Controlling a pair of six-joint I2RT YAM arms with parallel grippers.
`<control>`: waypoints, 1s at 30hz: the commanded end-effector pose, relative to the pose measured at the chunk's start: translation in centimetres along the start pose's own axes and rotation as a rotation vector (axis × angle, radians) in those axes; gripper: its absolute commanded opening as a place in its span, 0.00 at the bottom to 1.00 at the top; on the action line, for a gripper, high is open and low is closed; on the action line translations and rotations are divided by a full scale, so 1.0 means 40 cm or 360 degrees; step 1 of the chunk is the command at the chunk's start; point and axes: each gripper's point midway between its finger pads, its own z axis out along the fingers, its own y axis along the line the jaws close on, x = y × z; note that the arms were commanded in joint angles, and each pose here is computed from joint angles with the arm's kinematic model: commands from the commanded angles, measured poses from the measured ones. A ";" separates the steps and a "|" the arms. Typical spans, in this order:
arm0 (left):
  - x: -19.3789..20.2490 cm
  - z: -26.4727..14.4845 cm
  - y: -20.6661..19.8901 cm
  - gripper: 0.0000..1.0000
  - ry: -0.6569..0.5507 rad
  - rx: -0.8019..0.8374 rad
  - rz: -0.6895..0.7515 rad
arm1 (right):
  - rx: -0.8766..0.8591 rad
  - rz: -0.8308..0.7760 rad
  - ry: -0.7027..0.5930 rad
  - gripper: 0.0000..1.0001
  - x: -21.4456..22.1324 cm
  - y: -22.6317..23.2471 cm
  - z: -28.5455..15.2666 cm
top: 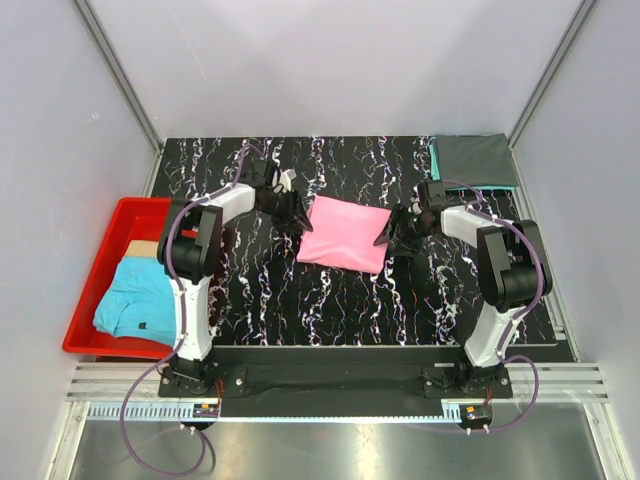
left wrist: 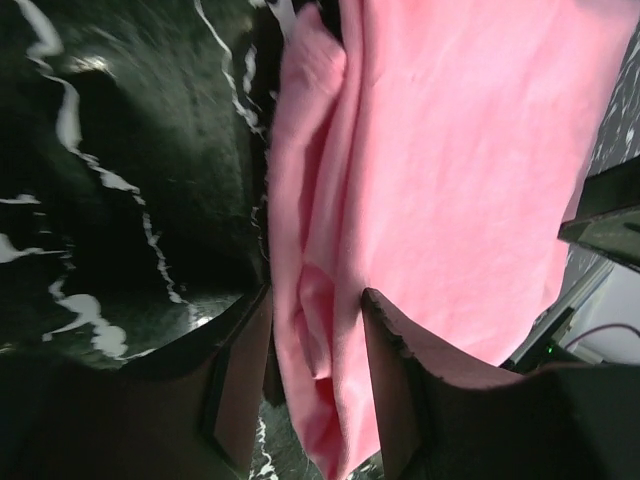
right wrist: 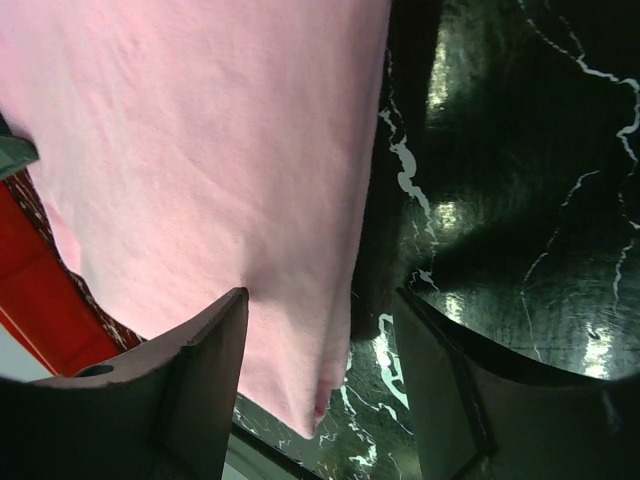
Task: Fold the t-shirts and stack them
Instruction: Fold the tshirt
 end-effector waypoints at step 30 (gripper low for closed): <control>0.086 -0.092 -0.040 0.00 -0.0268 -0.0294 -0.0034 | -0.0216 -0.0095 -0.0194 0.14 -0.028 0.071 -0.021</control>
